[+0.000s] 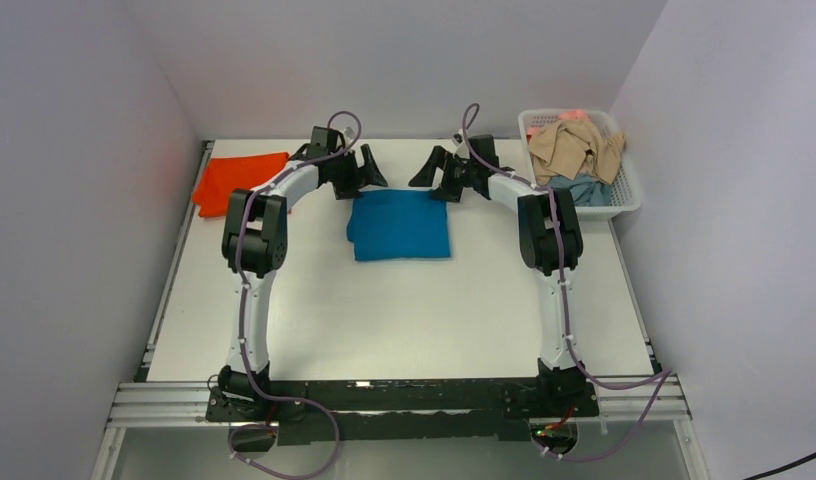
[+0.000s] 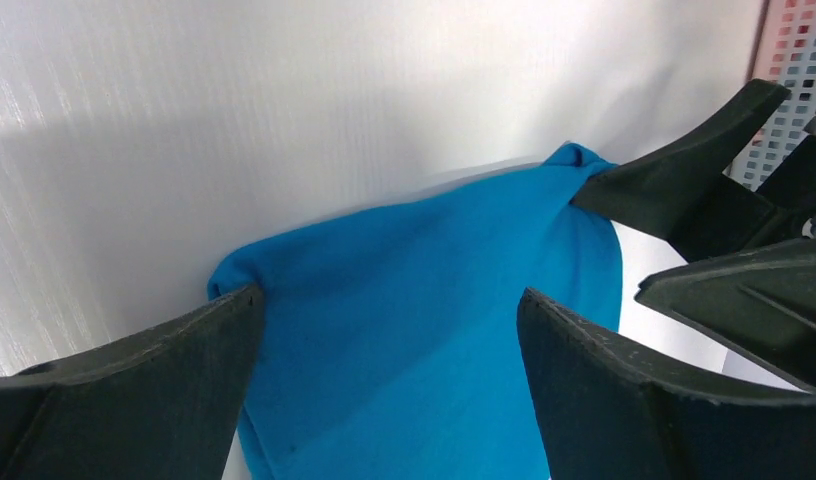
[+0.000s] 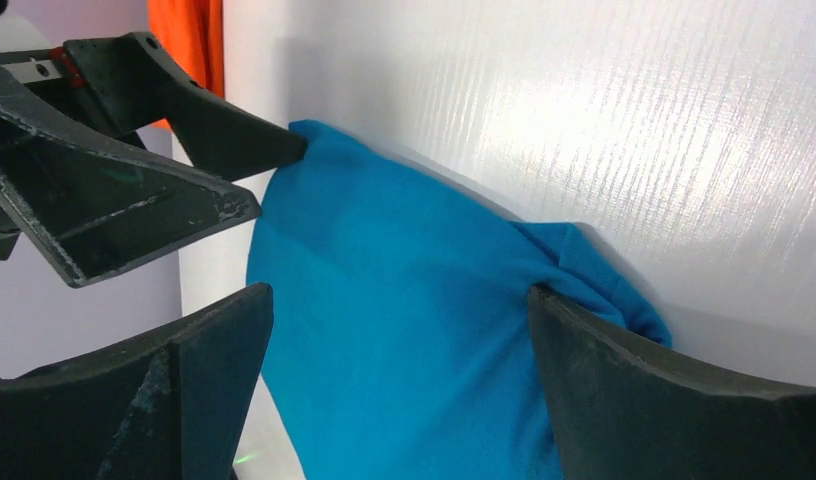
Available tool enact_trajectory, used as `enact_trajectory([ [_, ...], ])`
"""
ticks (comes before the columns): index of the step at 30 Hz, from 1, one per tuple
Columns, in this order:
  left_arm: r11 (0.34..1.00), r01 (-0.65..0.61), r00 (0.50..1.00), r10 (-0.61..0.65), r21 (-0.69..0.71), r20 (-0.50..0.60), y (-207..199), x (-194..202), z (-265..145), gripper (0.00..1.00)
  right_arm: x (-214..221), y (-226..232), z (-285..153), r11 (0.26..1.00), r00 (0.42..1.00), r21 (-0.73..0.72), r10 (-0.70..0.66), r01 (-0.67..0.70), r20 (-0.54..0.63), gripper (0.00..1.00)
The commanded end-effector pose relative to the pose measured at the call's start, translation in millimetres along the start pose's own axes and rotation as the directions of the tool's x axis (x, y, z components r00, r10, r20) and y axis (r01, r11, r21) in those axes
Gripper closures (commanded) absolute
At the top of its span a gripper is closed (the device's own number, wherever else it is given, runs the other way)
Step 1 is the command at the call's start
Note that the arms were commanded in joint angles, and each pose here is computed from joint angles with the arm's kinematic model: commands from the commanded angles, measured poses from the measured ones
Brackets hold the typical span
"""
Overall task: Fold and stack the t-shirts
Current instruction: Put the neatly folded tshirt into the corner of the board with the left arm
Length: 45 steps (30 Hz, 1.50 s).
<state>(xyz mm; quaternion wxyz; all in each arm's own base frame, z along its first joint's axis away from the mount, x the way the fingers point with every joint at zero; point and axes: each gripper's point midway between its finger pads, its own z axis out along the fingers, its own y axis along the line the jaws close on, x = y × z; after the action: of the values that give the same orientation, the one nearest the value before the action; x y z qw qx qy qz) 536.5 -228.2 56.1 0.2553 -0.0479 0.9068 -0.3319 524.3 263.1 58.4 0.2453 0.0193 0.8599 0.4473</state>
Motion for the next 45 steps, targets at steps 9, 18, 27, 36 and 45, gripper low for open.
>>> enact_trajectory([
  [9,0.996,0.058,0.989,-0.065,-0.061,-0.129,14.9,83.3,-30.5,0.0,72.8,-18.8,-22.9,0.995,0.996,0.078,0.072,-0.068,-0.047,0.0],
  [18,0.989,-0.016,0.998,0.007,-0.147,-0.061,5.5,117.0,-87.8,0.01,120.8,19.4,-68.2,0.991,0.999,0.135,-0.013,0.017,-0.032,0.0],
  [27,0.977,-0.067,0.993,0.085,-0.204,0.079,-26.2,101.0,-141.9,0.01,54.3,65.1,-142.1,0.951,0.956,0.3,-0.153,0.073,0.251,0.0],
  [36,0.964,-0.031,0.999,0.027,-0.263,-0.019,9.9,165.2,-135.7,0.01,67.4,39.6,-239.6,0.892,0.827,0.441,-0.173,-0.099,0.536,0.0],
  [45,0.946,-0.052,0.991,0.009,-0.32,-0.133,15.9,211.0,-105.3,0.03,80.3,19.1,-296.6,0.817,0.742,0.55,-0.259,-0.173,0.618,0.0],
])
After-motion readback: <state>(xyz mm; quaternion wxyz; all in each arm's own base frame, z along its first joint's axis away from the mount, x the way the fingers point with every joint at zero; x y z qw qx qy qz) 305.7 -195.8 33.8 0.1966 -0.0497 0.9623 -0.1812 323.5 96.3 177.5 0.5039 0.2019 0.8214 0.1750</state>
